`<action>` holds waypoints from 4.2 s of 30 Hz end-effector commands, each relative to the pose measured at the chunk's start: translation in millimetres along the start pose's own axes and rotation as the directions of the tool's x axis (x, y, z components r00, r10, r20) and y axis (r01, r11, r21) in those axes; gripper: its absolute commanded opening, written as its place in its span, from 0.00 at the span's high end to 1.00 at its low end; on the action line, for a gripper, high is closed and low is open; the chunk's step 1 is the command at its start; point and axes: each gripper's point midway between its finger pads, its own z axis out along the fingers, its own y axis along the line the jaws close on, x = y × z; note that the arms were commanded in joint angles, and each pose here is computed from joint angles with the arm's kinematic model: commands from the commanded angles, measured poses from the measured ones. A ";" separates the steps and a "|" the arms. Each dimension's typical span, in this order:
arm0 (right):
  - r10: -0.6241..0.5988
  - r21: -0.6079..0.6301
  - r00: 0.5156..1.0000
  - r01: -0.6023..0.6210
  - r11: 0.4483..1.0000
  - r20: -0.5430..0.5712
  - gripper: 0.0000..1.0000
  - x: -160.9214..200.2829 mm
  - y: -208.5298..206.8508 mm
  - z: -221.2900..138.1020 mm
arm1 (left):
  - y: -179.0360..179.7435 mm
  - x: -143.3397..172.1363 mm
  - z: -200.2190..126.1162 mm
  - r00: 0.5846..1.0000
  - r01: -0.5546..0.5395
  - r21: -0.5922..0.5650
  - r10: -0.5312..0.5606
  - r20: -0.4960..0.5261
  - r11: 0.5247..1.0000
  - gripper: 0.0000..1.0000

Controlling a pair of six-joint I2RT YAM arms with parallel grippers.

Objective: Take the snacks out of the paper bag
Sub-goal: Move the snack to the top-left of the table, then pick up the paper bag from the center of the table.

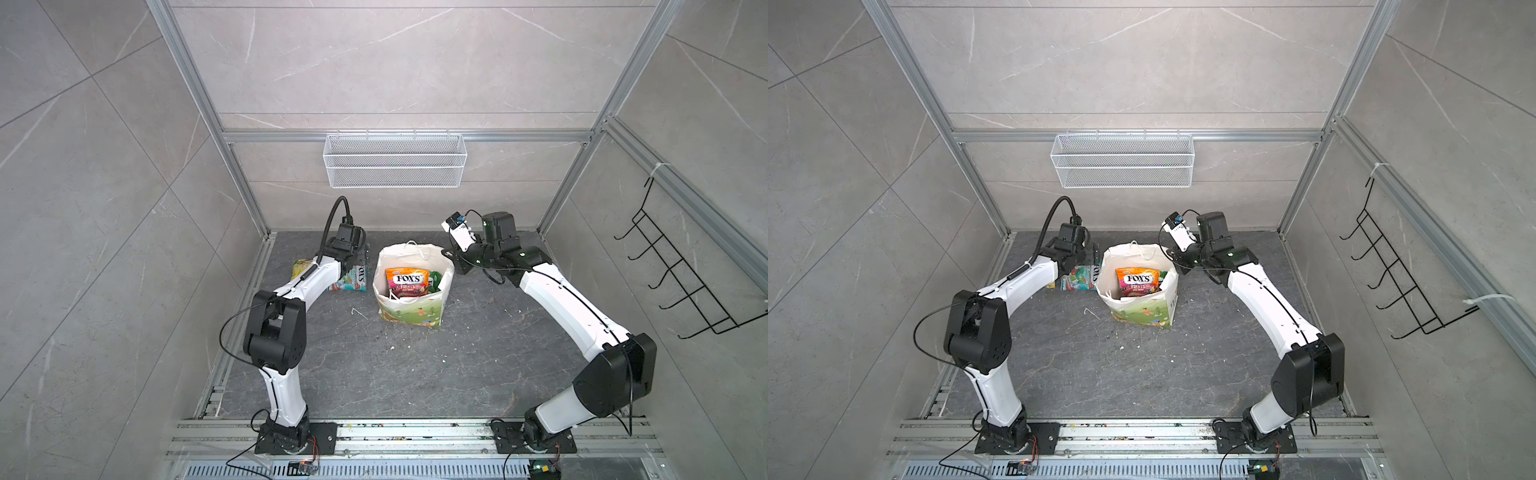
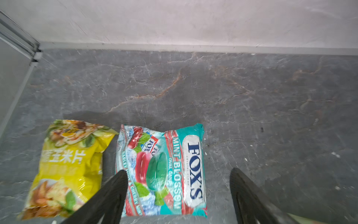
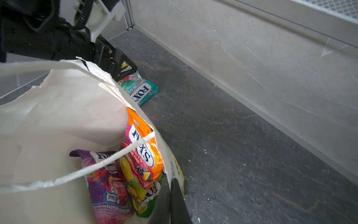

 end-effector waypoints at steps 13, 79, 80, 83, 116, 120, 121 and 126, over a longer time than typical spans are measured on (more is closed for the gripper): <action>-0.041 0.035 0.997 0.039 0.999 0.069 1.00 -21.8 -6.6 -12.0 | 3.0 54.3 52.2 0.976 -0.011 -0.046 0.001 -0.216 0.999 0.30; -0.072 -0.241 0.928 -0.019 0.970 -0.365 0.29 -0.5 -23.6 28.4 | -60.0 -32.0 -210.7 0.834 -0.369 0.312 0.164 0.527 0.875 0.22; -0.065 -0.240 0.926 -0.028 0.970 -0.372 0.31 1.6 -24.1 32.1 | -61.3 -32.1 -213.4 0.828 -0.376 0.315 0.164 0.535 0.871 0.22; -0.057 -0.250 0.918 -0.046 0.967 -0.392 0.35 9.3 -22.8 42.6 | -62.2 -32.6 -216.3 0.822 -0.384 0.315 0.166 0.545 0.868 0.22; -0.091 0.169 0.946 0.149 0.974 -0.310 1.00 -30.0 -103.9 48.8 | -28.5 -23.5 -157.8 0.894 -0.275 0.123 0.206 0.398 0.954 0.28; -0.115 0.248 0.951 0.189 0.950 -0.286 1.00 -46.0 -124.6 41.4 | -24.2 -26.7 -162.2 0.887 -0.275 0.101 0.212 0.411 0.956 0.28; -0.116 0.254 0.954 0.190 0.948 -0.277 1.00 -49.4 -126.4 39.5 | -23.5 -26.5 -162.5 0.886 -0.276 0.097 0.214 0.411 0.956 0.28; -0.105 0.257 0.973 0.157 0.953 -0.206 1.00 -68.1 -123.8 27.5 | -19.1 -27.1 -169.0 0.882 -0.270 0.088 0.210 0.422 0.959 0.28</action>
